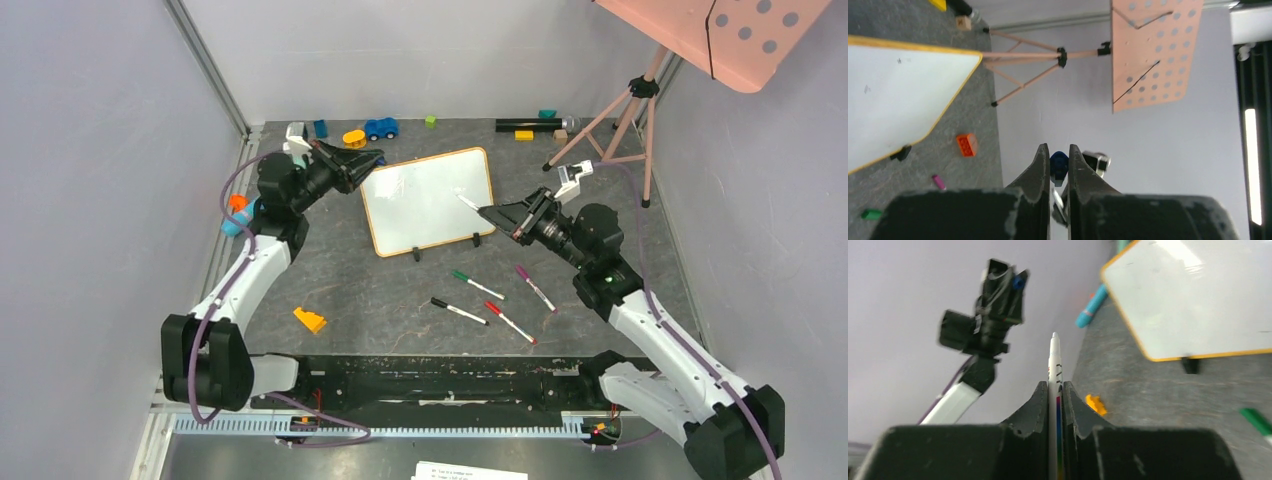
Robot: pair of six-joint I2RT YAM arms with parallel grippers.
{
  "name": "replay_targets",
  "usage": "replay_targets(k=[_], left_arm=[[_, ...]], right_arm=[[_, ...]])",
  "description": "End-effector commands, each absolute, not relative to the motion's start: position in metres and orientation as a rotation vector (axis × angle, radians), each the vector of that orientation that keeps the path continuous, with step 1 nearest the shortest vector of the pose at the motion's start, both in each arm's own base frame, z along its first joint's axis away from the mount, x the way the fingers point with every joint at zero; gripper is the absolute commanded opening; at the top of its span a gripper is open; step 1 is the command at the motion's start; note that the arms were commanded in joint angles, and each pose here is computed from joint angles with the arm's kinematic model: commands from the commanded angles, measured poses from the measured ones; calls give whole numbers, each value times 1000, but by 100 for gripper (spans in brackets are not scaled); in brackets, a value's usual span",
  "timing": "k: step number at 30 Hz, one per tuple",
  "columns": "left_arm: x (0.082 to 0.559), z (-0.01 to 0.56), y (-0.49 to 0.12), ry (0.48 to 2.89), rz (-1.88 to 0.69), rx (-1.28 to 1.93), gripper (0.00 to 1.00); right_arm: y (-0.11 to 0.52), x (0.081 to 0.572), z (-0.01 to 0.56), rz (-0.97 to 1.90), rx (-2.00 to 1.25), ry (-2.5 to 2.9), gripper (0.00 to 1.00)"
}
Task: Write a sentence on the whiteboard
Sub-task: Open the pen cap of the whiteboard marker, then place the pen cap at the center of the board.
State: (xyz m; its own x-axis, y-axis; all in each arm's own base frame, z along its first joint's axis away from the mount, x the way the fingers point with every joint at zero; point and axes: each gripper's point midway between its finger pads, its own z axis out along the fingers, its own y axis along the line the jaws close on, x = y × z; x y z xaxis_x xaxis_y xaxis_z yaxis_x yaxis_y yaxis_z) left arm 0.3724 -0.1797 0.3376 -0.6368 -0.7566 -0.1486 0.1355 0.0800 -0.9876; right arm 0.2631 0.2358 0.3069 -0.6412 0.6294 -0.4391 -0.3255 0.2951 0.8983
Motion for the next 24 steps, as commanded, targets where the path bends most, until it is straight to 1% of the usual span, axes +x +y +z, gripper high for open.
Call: replay_targets(k=[1, 2, 6, 8, 11, 16, 20, 24], left_arm=[[353, 330, -217, 1825, -1536, -417, 2], [345, 321, -231, 1880, -1519, -390, 2], [318, 291, -282, 2030, -1460, -235, 2], [307, 271, -307, 2113, -1429, -149, 2], [289, 239, -339, 2246, -1370, -5, 2], [272, 197, -377, 2371, -1288, 170, 2], [265, 165, -399, 2464, -1182, 285, 2], [265, 142, -410, 2510, -1116, 318, 2]], right_arm=[[201, 279, 302, 1209, 243, 1832, 0], [189, 285, 303, 1125, 249, 1850, 0], [116, 299, 300, 608, 349, 1947, 0], [89, 296, 303, 426, 356, 1954, 0], [64, 286, 302, 266, 346, 1963, 0], [36, 264, 312, 151, 389, 1911, 0], [27, 251, 324, 144, 391, 1852, 0], [28, 241, 325, 152, 349, 1857, 0]])
